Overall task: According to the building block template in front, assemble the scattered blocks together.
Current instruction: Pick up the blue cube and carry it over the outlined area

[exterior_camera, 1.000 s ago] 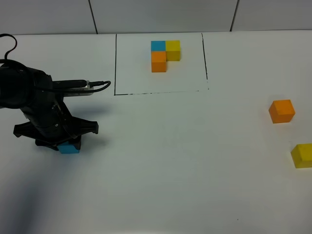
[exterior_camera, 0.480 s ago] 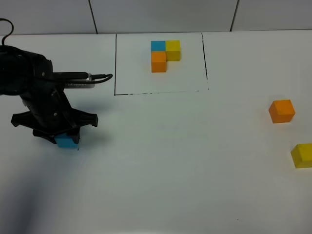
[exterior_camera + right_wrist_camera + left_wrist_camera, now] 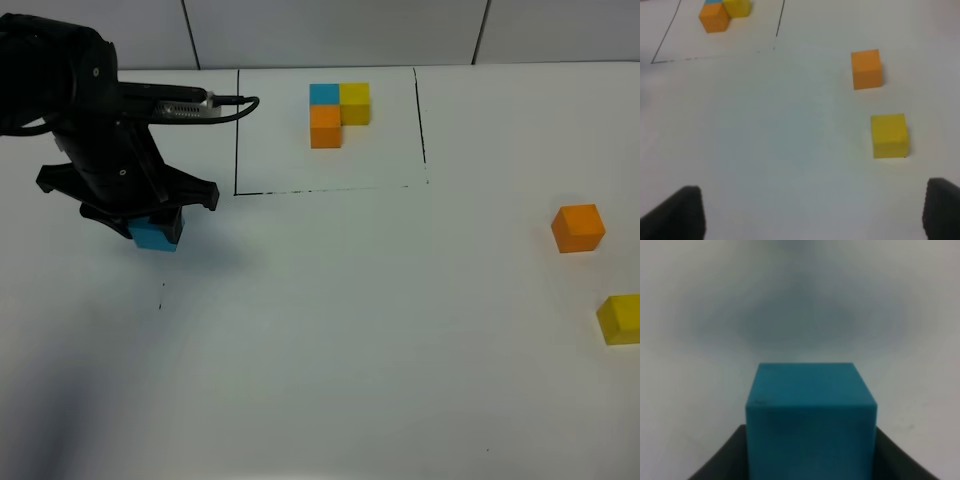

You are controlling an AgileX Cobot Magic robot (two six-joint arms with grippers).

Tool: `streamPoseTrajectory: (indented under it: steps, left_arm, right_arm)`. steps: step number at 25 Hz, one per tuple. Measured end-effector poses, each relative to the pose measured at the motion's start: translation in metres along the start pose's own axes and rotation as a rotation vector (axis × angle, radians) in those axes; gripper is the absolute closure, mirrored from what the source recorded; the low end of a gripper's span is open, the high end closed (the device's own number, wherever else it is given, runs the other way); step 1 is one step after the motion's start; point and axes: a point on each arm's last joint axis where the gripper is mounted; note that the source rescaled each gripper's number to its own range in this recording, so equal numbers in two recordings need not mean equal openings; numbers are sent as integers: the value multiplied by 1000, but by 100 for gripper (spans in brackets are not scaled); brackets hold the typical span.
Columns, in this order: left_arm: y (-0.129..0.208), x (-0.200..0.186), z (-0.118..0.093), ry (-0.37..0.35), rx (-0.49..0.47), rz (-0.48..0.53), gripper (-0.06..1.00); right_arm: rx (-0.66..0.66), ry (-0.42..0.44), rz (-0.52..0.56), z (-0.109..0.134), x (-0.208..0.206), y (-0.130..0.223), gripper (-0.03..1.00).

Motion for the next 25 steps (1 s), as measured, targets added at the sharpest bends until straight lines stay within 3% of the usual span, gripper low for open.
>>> streamPoseTrajectory:
  steps: [5, 13, 20, 25]
  left_arm:
    - [-4, -15, -23, 30, 126, -66, 94]
    - [-6, -33, -64, 61, 430, -156, 94]
    - [-19, -30, -104, 38, 613, -87, 94]
    - [-30, -17, -144, 26, 798, -43, 94]
  right_arm:
    - [0, -1, 0, 0, 0, 0, 21]
    - [1, -2, -1, 0, 0, 0, 21]
    - [1, -2, -1, 0, 0, 0, 21]
    - [1, -2, -1, 0, 0, 0, 22]
Point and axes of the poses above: a point on each arm's last joint axis where the gripper is mounted, x pointing out along that axis toward the gripper, z along the wrist's bending axis when the last joint is at zero, y = z × x, and after that the axes turned 12 degrees about -x, right-handed
